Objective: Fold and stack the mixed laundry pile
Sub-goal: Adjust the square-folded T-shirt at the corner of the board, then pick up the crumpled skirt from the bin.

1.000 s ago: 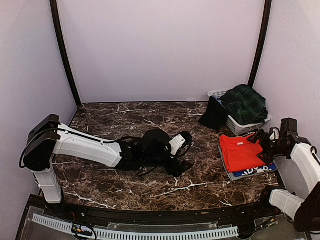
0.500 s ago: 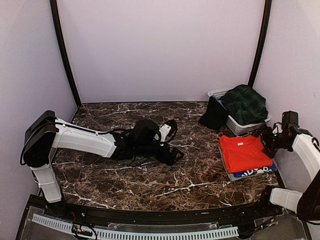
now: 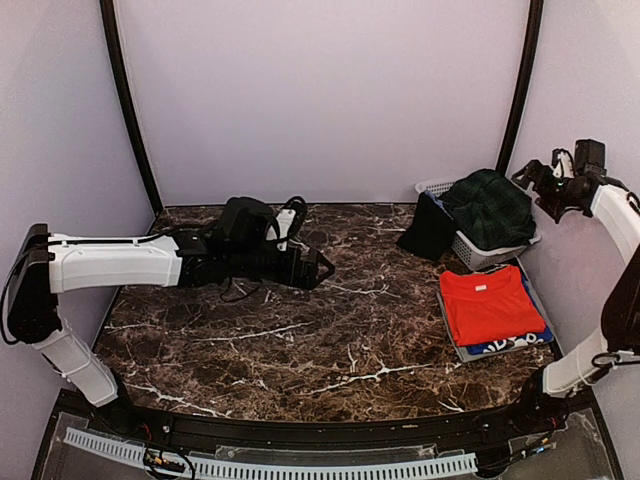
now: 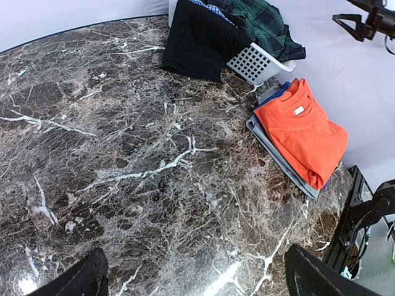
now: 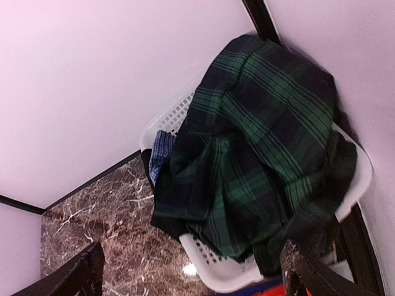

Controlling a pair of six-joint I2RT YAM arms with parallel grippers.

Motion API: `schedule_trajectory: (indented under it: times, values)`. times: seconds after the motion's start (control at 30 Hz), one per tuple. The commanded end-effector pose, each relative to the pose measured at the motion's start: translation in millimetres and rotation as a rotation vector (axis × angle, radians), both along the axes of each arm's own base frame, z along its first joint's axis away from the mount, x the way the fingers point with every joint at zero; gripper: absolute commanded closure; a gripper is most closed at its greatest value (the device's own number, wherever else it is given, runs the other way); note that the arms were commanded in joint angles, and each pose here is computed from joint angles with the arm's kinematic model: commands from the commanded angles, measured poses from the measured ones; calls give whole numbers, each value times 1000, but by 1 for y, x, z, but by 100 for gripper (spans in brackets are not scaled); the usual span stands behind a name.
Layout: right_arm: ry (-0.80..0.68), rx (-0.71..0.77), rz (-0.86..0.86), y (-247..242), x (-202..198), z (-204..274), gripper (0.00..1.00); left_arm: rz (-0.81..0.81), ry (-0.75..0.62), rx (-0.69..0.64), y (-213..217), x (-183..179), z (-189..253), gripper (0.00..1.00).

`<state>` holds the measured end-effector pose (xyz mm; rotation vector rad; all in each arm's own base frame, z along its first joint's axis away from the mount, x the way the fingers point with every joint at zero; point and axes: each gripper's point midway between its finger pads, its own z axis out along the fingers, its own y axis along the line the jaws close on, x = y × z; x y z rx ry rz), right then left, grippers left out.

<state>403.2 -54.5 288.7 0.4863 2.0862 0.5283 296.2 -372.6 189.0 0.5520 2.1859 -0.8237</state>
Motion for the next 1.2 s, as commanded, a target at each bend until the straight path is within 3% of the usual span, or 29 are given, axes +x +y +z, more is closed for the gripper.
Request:
schedule_trajectory:
  times: [0.0,0.2,0.37,0.77,0.83,0.97,1.0,1.17]
  values:
    - [-25,-114,75,22,65,0,5,33,11,-11,11,-5,9,1]
    - [132,-323,85,28,140,-54,10,69,28,14,20,-6,-2,1]
    - [193,-391,89,31,183,-94,17,83,41,31,23,-6,-11,1]
    - [388,-413,139,45,205,-205,23,91,51,62,19,1,-22,1]
    - [402,-412,144,45,204,-209,36,100,43,70,20,3,-22,1]
    - [370,-366,176,55,202,-188,93,116,31,84,21,7,-21,1]
    - [356,-355,179,57,201,-177,100,117,28,85,21,7,-20,1]
    - [204,-336,165,63,190,-92,100,124,14,82,24,8,-13,1]
